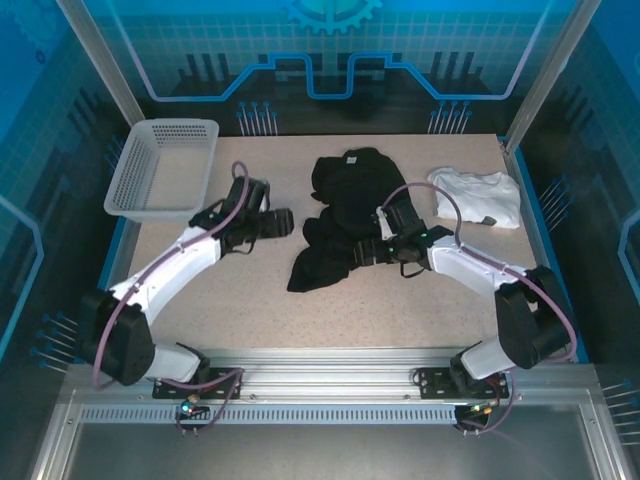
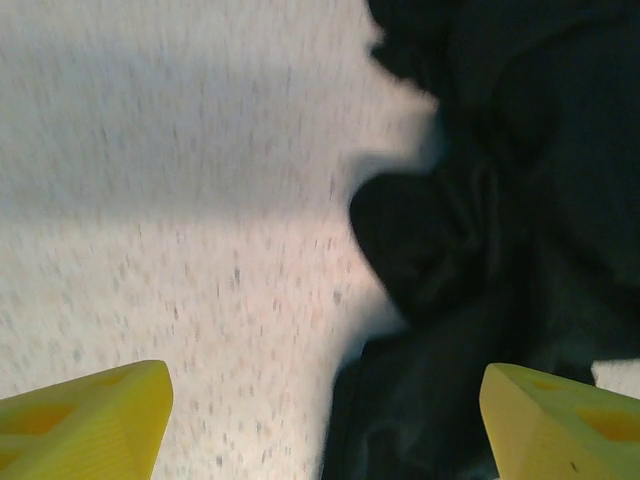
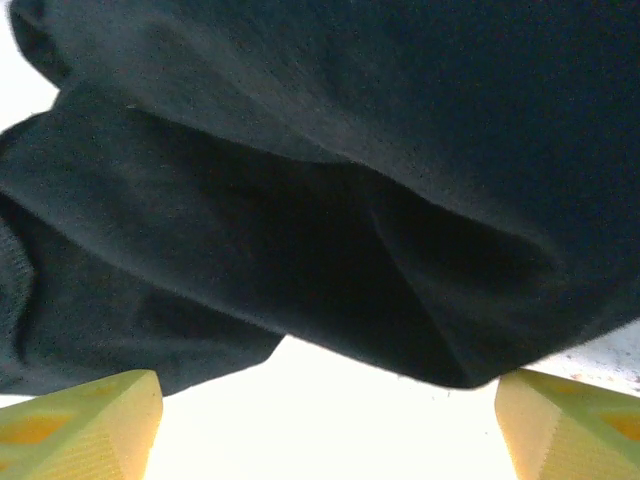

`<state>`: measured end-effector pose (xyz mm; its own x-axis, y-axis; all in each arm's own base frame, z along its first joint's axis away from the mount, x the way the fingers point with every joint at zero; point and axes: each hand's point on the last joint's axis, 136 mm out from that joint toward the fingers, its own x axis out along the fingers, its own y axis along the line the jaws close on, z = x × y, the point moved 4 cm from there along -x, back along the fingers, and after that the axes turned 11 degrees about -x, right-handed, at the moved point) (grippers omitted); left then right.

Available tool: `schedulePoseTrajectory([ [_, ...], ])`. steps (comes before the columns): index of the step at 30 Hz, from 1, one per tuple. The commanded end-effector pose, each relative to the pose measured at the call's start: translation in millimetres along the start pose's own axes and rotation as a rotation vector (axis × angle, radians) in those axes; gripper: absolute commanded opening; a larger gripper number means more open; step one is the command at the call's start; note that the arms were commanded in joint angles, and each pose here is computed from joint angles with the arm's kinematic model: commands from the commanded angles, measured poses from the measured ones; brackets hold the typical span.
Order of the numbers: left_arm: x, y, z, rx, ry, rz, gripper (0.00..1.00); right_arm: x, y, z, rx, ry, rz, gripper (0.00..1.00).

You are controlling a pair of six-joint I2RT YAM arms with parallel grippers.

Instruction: Fold the inside-out t-shirt

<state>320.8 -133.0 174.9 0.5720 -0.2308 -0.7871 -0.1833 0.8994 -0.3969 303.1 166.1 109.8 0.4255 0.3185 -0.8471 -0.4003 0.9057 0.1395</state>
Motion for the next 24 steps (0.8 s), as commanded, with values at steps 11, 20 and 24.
schedulePoseTrajectory([
  [11, 81, -31, -101, -0.082, 0.391, -0.218, 0.29, 32, -24, 54, 0.219, -0.197, -0.009, 0.32],
  [20, -107, -153, -24, 0.096, 0.169, -0.860, 0.00, -224, -16, 158, -0.074, -0.801, -0.118, 0.00],
  [24, -187, -173, 3, 0.145, 0.003, -1.038, 0.00, -309, -2, 183, -0.154, -0.966, -0.142, 0.00],
])
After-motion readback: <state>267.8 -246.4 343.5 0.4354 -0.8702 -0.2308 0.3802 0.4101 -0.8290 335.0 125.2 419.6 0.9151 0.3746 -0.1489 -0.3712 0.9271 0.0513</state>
